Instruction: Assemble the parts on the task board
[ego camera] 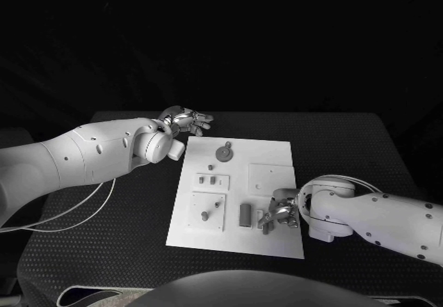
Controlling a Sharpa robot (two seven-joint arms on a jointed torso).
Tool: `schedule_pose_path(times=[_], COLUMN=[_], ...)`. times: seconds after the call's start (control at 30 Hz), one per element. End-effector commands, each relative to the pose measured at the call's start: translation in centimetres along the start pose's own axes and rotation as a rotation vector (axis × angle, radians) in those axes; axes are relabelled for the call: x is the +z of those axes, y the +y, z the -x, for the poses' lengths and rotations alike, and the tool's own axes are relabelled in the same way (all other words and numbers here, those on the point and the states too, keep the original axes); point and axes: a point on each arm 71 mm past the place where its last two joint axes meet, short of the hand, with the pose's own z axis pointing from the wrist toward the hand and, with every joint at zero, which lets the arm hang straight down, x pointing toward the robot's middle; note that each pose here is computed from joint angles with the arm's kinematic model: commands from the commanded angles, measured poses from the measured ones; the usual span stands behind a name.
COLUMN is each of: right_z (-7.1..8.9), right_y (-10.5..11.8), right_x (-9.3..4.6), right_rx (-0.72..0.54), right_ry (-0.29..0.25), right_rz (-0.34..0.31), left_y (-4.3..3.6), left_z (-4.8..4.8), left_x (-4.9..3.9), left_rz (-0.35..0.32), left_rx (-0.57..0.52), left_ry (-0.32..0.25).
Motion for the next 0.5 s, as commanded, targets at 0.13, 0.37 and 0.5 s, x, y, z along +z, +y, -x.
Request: schedule_pose_path(times=[0.13,0.37,0.5], right_z=[-1.0,-1.0,-1.05], right_y=[-0.31,-0.65,-0.68], right_x=[0.47,0.48,0.47], right_rx=[-0.028,-0.04,-0.047], right_ry=[0.038,0.04,0.044], right_rz=[-0.009,-0.018,-0.019], left_y=[-0.12,-0.12,-0.1], left_z=[-0.21,-0.19,-0.14], left_x=[-0.01,-0.02,-0.03], left_rz=[-0.006,-0.006,-0.005], left_rx=[0.006,0.007,0.008], left_ry=[0.019,0.018,0.017])
